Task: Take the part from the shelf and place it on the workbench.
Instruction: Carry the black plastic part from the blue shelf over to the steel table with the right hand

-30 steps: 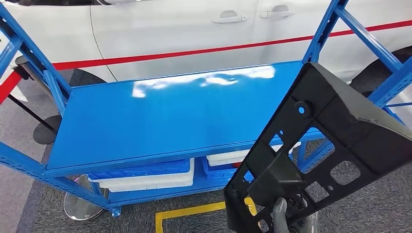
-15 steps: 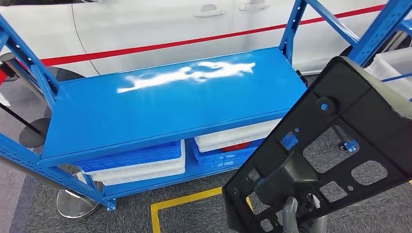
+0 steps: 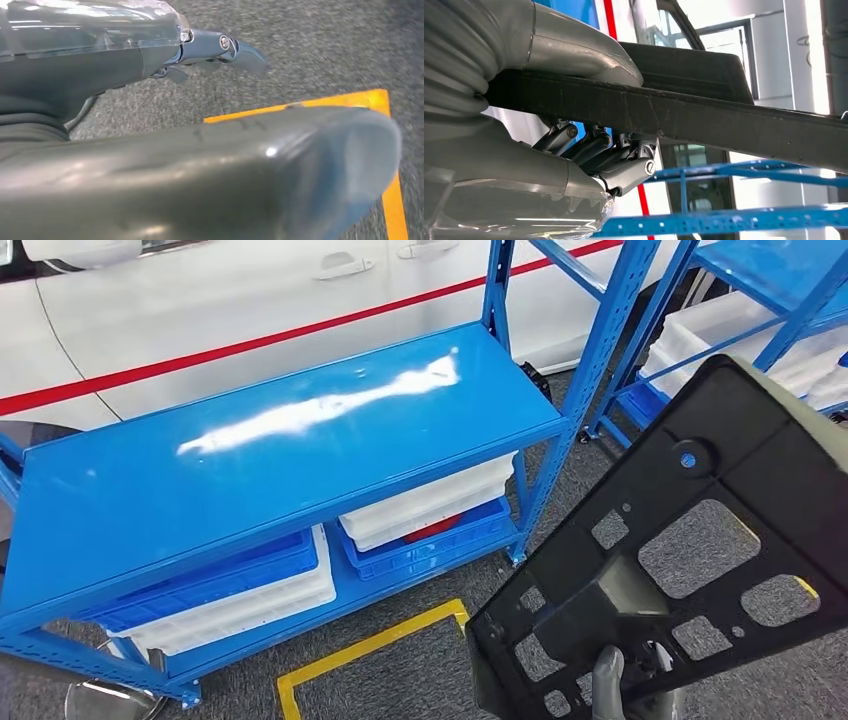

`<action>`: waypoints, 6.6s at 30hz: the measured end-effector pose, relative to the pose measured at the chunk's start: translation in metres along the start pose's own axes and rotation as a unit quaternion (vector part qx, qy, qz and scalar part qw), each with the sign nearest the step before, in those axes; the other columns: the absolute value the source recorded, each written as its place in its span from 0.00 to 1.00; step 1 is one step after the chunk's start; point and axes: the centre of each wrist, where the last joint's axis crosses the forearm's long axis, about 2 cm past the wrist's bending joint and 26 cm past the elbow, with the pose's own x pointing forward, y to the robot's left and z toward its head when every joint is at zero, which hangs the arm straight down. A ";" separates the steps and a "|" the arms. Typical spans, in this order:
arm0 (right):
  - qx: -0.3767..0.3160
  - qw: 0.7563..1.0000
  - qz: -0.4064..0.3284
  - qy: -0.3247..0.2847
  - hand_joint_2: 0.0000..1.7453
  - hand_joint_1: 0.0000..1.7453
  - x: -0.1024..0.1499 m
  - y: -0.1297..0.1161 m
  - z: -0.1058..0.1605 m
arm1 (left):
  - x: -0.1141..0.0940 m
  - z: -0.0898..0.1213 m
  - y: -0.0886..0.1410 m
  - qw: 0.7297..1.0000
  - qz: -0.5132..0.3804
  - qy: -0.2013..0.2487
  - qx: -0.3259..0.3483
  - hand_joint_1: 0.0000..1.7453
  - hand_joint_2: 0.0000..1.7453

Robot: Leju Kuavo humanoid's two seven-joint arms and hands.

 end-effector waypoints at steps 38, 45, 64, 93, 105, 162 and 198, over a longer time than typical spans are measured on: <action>-0.021 0.999 0.038 0.006 1.00 1.00 -0.007 0.010 0.000 | 0.006 -0.007 0.016 1.000 -0.026 0.015 -0.006 0.00 0.00; -0.026 0.998 0.052 0.010 1.00 1.00 -0.007 0.009 0.002 | 0.008 -0.009 0.018 0.999 -0.042 0.018 -0.013 0.00 0.00; -0.025 0.997 0.068 -0.002 1.00 1.00 -0.005 0.011 -0.002 | 0.010 -0.012 0.021 0.997 -0.065 0.016 -0.023 0.00 0.00; -0.052 0.995 0.084 -0.020 1.00 1.00 0.031 -0.003 0.004 | 0.008 -0.010 0.018 0.997 -0.071 0.017 -0.028 0.00 0.00; -0.063 0.992 0.101 -0.027 1.00 1.00 0.051 -0.021 0.004 | 0.010 -0.010 0.010 0.997 -0.072 0.016 -0.030 0.00 0.00; -0.068 0.993 0.094 -0.014 1.00 1.00 0.053 -0.021 0.003 | 0.012 -0.007 -0.010 0.996 -0.082 0.013 -0.027 0.00 0.00; -0.064 0.989 0.131 0.009 1.00 1.00 0.053 -0.021 0.003 | 0.012 -0.006 -0.014 0.997 -0.064 0.018 -0.040 0.00 0.00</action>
